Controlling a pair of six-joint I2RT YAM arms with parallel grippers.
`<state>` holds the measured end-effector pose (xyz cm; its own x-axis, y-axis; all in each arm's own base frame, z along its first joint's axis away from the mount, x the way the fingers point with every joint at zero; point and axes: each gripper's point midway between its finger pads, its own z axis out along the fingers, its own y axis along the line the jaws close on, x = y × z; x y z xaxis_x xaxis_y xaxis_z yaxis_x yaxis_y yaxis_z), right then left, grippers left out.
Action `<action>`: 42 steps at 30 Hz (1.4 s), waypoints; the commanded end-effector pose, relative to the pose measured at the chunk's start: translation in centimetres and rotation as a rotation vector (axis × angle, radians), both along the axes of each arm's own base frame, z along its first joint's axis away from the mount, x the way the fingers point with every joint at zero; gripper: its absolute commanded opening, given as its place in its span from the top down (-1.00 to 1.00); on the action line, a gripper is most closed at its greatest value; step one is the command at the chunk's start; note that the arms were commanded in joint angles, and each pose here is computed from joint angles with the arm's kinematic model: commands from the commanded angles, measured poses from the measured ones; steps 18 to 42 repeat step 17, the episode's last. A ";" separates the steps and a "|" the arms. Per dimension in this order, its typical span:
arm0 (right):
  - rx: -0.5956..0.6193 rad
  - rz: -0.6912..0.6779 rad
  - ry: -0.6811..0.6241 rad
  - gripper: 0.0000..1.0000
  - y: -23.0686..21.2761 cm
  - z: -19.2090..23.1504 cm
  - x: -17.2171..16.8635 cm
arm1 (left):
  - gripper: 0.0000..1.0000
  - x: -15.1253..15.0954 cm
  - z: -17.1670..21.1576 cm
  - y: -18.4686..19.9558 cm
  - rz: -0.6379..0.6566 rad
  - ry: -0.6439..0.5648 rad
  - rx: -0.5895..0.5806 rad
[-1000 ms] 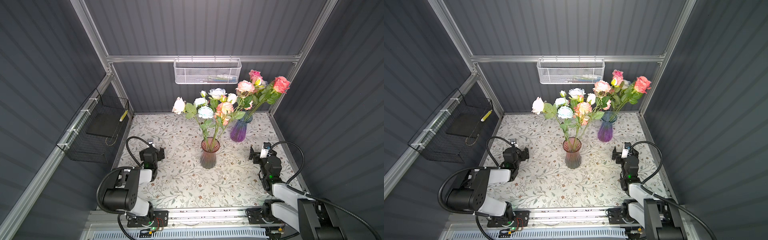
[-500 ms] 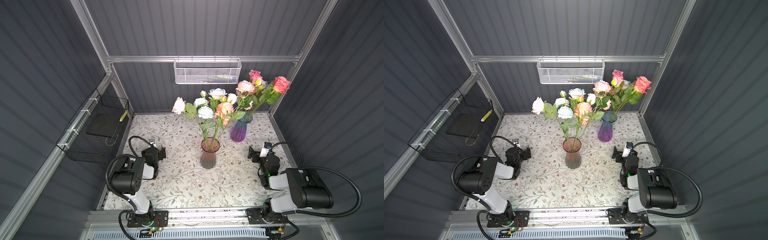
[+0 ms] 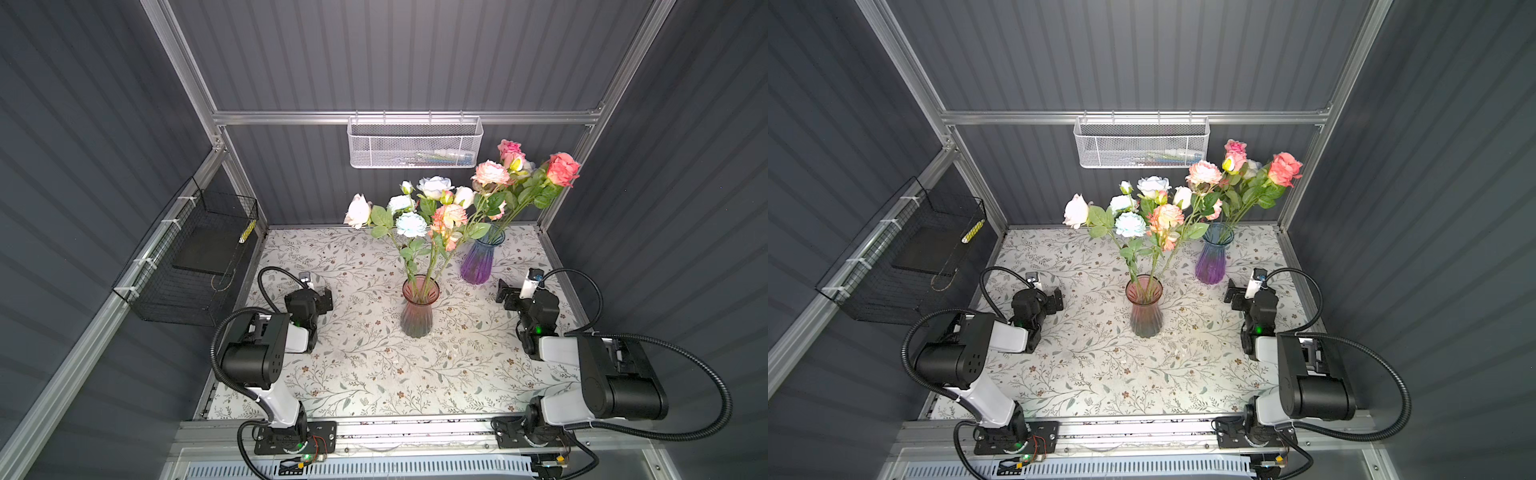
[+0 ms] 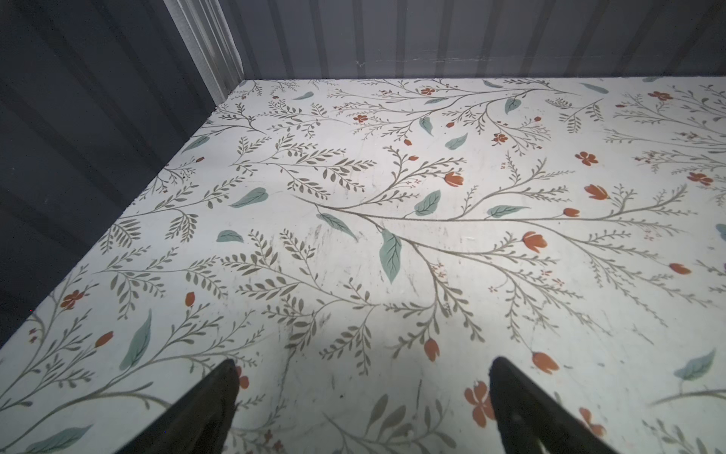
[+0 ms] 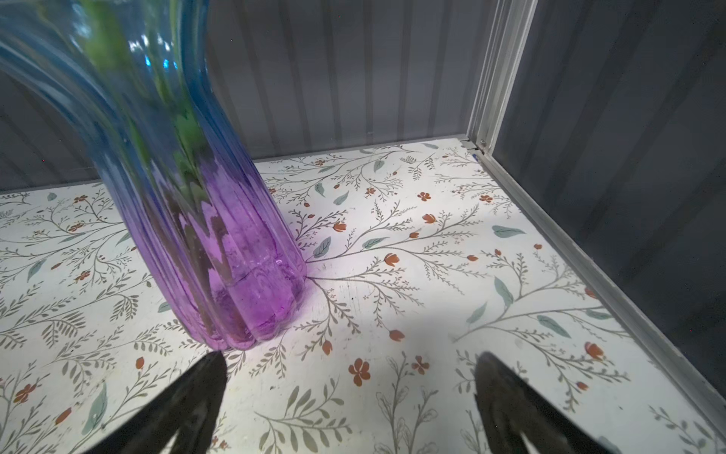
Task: Arrange the flowers into the vase
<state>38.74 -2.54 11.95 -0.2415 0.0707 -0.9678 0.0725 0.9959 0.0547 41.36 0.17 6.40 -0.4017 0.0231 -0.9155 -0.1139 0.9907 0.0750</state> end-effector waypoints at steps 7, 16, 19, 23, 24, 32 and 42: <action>0.001 -0.018 0.005 -0.98 -0.2 -0.2 -0.2 | -1.00 0.3 0.0 0.1 -0.007 -0.003 0.003; -0.004 -0.019 0.007 -0.98 -0.1 -0.1 0.0 | -0.99 0.3 0.0 0.1 -0.006 -0.002 0.003; -0.004 -0.019 0.005 -0.98 -0.1 -0.1 -0.1 | -1.00 0.3 0.0 0.1 -0.006 -0.003 0.003; -0.004 -0.019 0.005 -0.98 -0.1 -0.1 -0.1 | -1.00 0.3 0.0 0.1 -0.006 -0.003 0.003; -0.004 -0.019 0.005 -0.98 -0.1 -0.1 -0.1 | -1.00 0.3 0.0 0.1 -0.006 -0.003 0.003; -0.004 -0.019 0.005 -0.98 -0.1 -0.1 -0.1 | -1.00 0.3 0.0 0.1 -0.006 -0.003 0.003; -0.004 -0.019 0.005 -0.98 -0.1 -0.1 -0.1 | -1.00 0.3 0.0 0.1 -0.006 -0.003 0.003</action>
